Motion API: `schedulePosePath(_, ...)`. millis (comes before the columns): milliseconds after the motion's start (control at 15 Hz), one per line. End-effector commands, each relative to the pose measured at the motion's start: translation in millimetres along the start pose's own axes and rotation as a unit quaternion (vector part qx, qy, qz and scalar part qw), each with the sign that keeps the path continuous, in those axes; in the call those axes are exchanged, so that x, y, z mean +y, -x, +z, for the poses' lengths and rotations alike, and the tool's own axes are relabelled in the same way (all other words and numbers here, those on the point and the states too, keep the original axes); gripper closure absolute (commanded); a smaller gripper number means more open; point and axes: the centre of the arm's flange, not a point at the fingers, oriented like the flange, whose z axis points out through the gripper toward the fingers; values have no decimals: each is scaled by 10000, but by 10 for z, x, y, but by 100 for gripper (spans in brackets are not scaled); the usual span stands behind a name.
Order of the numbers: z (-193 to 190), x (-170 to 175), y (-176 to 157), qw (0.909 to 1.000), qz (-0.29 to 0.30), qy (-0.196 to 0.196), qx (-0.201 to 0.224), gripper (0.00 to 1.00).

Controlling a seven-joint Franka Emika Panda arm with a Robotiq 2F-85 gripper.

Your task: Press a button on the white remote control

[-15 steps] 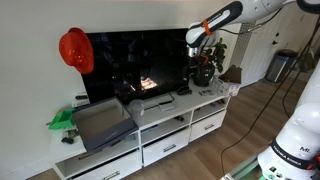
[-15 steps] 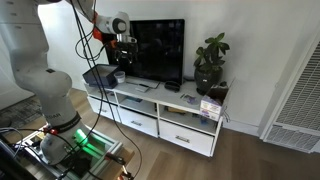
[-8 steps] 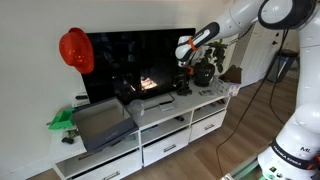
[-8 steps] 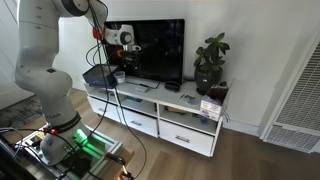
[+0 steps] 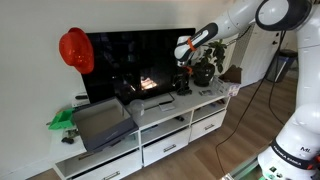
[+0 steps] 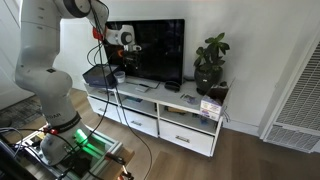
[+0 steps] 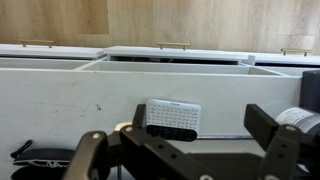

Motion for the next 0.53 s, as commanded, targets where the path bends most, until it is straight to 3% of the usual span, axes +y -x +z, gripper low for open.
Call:
schedulePosePath(0,66,49,-203,9998,69,-176,-30,0)
schedulePosePath(467,624,-59,-720,9977,156,-644,-160,0)
